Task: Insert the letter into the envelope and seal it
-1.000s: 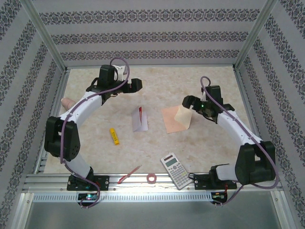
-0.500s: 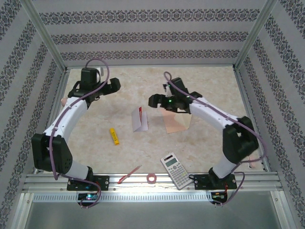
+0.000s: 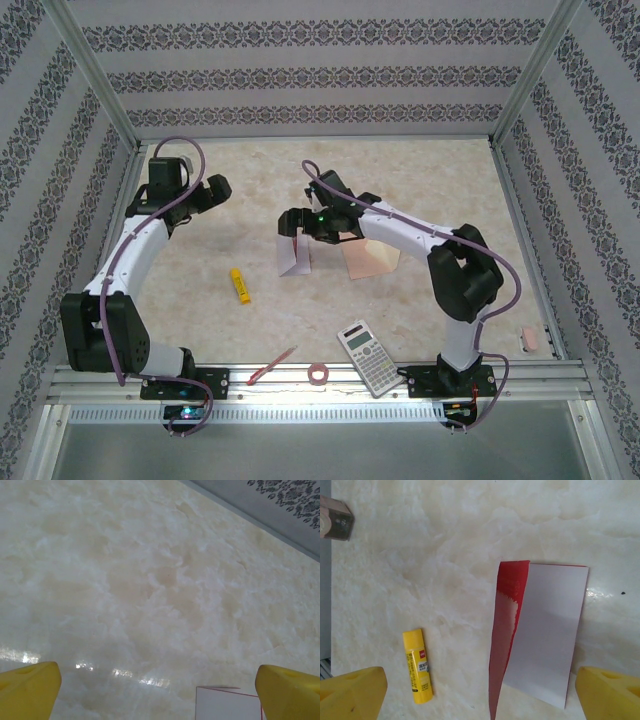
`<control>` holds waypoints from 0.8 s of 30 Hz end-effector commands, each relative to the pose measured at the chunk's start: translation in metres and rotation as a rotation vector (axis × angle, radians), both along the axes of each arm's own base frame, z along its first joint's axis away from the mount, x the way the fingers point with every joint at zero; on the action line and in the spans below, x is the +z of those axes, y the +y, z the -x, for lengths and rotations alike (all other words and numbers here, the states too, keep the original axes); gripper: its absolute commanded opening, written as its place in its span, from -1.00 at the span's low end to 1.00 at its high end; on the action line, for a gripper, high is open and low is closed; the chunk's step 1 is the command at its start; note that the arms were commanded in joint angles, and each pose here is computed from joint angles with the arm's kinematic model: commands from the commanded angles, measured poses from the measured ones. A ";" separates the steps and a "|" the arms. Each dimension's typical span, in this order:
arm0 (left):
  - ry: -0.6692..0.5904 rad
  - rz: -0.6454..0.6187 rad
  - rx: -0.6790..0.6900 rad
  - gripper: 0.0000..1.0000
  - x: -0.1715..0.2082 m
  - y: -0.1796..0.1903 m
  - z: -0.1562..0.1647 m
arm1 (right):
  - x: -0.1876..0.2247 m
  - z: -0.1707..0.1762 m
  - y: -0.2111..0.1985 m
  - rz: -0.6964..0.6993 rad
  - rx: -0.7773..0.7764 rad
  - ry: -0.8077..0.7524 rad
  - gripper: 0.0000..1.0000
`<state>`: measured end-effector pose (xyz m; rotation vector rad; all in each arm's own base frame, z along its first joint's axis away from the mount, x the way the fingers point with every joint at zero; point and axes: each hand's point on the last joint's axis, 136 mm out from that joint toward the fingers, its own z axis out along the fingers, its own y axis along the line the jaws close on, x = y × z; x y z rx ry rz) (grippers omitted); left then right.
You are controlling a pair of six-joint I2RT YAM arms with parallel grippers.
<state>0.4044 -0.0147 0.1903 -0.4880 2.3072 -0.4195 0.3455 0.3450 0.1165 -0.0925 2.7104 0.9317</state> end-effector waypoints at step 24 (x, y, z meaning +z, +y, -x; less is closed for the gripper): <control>-0.010 0.079 0.002 0.99 -0.010 0.004 0.001 | -0.042 0.002 0.031 0.044 0.036 0.104 0.01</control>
